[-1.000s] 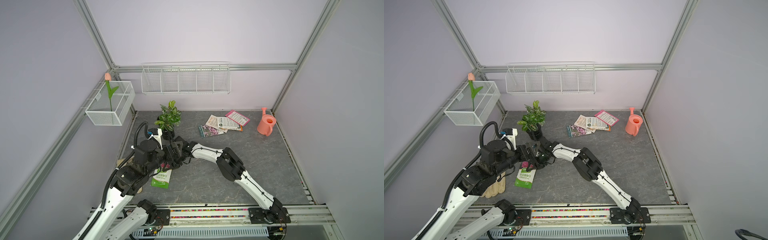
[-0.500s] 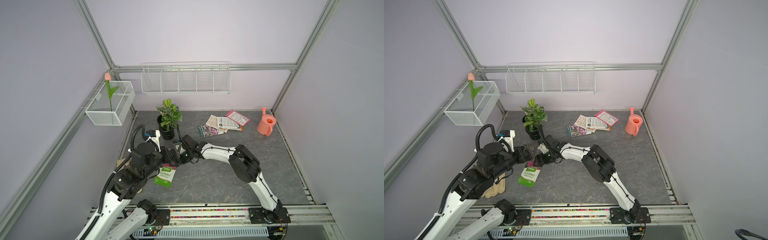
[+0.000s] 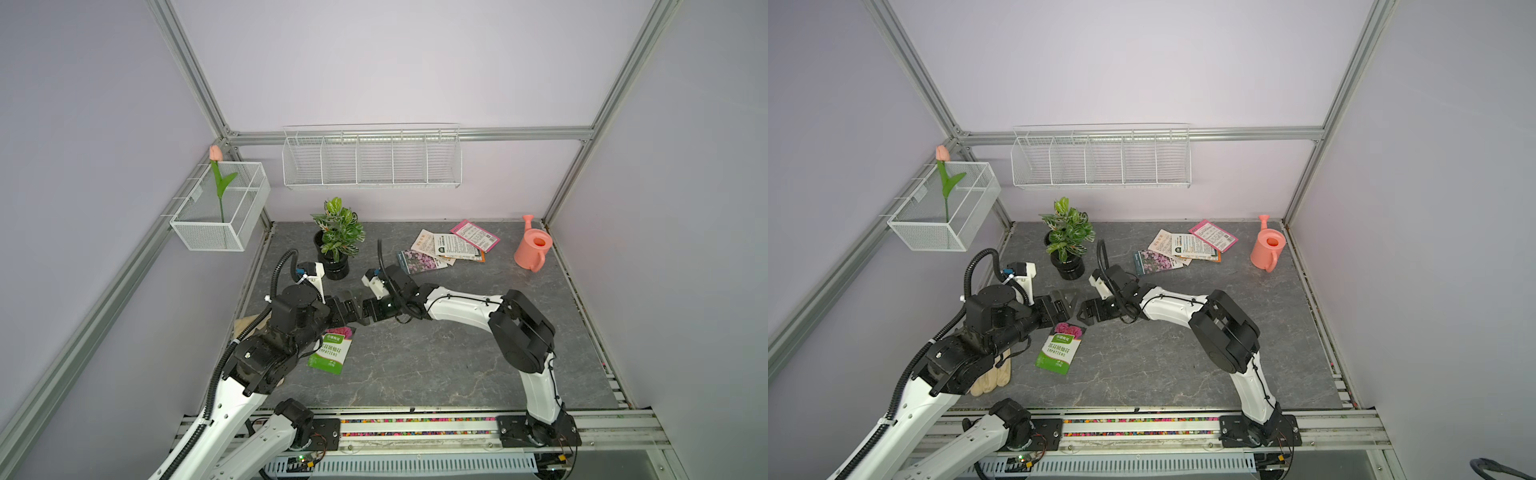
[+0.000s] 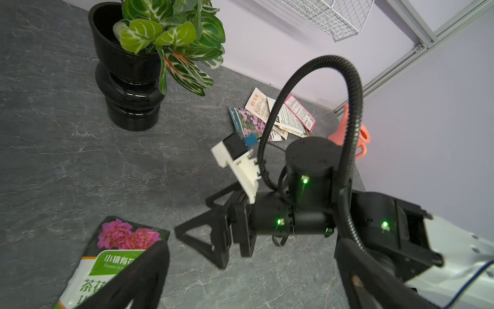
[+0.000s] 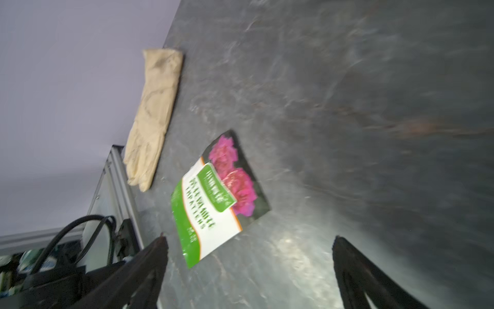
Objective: Arrange the seed packets in a row
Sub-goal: Place the seed packet at the center of the board.
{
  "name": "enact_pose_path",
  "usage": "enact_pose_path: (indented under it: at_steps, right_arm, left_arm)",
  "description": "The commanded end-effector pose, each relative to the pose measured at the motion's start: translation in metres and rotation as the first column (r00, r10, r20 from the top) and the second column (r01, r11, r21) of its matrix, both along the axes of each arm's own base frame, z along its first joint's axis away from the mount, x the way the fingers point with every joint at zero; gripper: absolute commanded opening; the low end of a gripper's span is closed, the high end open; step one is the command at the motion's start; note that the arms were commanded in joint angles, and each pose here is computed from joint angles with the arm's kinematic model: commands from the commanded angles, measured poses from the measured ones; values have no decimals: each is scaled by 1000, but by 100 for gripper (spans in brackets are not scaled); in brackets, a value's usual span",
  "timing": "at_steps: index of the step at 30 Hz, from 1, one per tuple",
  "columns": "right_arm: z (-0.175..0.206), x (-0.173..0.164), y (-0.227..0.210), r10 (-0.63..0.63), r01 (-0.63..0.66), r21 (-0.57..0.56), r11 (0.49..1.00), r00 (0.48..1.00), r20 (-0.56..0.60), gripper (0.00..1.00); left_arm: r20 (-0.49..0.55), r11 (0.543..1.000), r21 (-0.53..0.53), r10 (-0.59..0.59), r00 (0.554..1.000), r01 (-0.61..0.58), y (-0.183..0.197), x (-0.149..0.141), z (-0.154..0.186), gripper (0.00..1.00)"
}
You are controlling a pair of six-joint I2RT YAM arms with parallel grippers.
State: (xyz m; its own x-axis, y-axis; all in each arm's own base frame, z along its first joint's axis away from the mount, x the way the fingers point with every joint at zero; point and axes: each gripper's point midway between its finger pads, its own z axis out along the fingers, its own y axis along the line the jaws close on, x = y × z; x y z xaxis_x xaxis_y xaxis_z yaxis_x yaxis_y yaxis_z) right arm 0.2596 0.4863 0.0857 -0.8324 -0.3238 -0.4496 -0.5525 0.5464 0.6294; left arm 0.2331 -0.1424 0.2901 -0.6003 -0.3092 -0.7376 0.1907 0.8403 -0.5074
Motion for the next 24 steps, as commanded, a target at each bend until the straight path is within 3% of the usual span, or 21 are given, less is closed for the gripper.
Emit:
enact_pose_path:
  at_steps: [1, 8, 24]
  right_arm:
    - [-20, -38, 21, 53, -48, 39, 998, 989, -135, 99]
    - [-37, -55, 30, 68, -62, 36, 997, 979, -191, 100]
    - [-50, -48, 43, 68, -61, 37, 997, 978, -199, 100]
  left_arm:
    - [13, 999, 20, 40, 999, -40, 11, -1, 4, 100]
    - [10, 998, 12, 55, 998, -55, 14, -2, 3, 100]
    - [7, 999, 0, 45, 999, -45, 10, -1, 0, 100]
